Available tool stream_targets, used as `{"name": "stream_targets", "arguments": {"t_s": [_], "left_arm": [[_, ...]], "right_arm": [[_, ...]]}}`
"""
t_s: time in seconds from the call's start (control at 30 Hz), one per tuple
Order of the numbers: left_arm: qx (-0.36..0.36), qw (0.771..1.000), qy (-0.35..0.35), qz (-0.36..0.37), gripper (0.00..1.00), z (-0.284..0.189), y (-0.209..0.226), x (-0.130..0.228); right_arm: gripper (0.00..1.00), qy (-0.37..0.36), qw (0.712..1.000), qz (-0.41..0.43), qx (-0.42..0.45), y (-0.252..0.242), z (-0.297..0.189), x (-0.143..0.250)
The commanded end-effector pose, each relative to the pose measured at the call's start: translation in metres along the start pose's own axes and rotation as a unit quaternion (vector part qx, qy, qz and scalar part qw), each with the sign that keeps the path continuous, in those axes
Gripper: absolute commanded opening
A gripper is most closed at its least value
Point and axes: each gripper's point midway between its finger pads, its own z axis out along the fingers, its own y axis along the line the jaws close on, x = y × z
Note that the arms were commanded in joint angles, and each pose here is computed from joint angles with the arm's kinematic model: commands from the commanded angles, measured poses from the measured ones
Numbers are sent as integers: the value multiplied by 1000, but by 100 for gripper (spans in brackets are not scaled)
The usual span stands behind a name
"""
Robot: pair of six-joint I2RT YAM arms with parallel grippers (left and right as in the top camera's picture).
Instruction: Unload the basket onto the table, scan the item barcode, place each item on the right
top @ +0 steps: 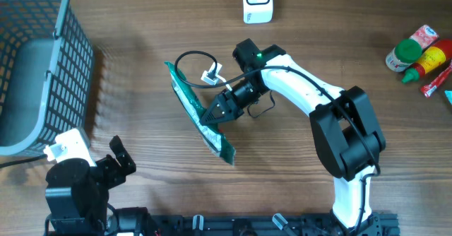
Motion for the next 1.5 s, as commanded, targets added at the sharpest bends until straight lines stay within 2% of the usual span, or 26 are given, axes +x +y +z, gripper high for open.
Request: {"name": "stream_targets", "arguments": {"t_s": [0.0,0.07,0.3,0.43,0.57,0.77,0.8,0.87,0.93,1.0,1.07,1.1,1.17,1.3,1.4,1.47], "left_arm": [[6,1000,-3,1,100,-1,-2,-1],[6,1000,-3,2,100,-1,-2,-1],[6,1000,-3,2,100,-1,-2,-1],[6,1000,-3,2,100,-1,-2,-1],[6,1000,-3,1,100,-1,-2,-1],[6,1000,-3,1,100,-1,-2,-1],[6,1000,-3,1,100,-1,-2,-1],[6,1000,-3,2,100,-1,-2,-1],[6,1000,-3,2,100,-1,-2,-1],[6,1000,-3,1,100,-1,-2,-1],[6,1000,-3,1,100,-1,-2,-1],[6,1000,-3,2,100,-1,-2,-1],[6,1000,-3,2,100,-1,-2,-1],[6,1000,-3,2,100,-1,-2,-1],[6,1000,-3,2,100,-1,-2,-1],[6,1000,-3,2,100,-1,-2,-1]], "right_arm": [[4,-63,984,-143,-84,30,-3,-10],[4,-82,974,-183,-106,30,-3,-9],[4,-87,954,-270,-101,18,0,-9],[4,-92,914,-384,-93,17,-2,-28],[4,-88,892,-433,-92,21,-2,-46],[4,-90,845,-520,-84,29,-4,-59],[4,-89,847,-517,-84,29,-4,-60],[4,-85,869,-480,-88,29,-3,-59],[4,-72,924,-363,-100,29,-2,-58],[4,-60,964,-234,-108,27,-3,-56],[4,-50,988,-91,-114,24,-7,-54],[4,-46,992,-18,-116,21,-10,-53],[4,-40,990,72,-119,17,-12,-49],[4,-25,968,217,-125,14,-11,-41],[4,-27,966,226,-120,12,-10,-41],[4,-57,980,175,-71,-9,-7,-40]]}}
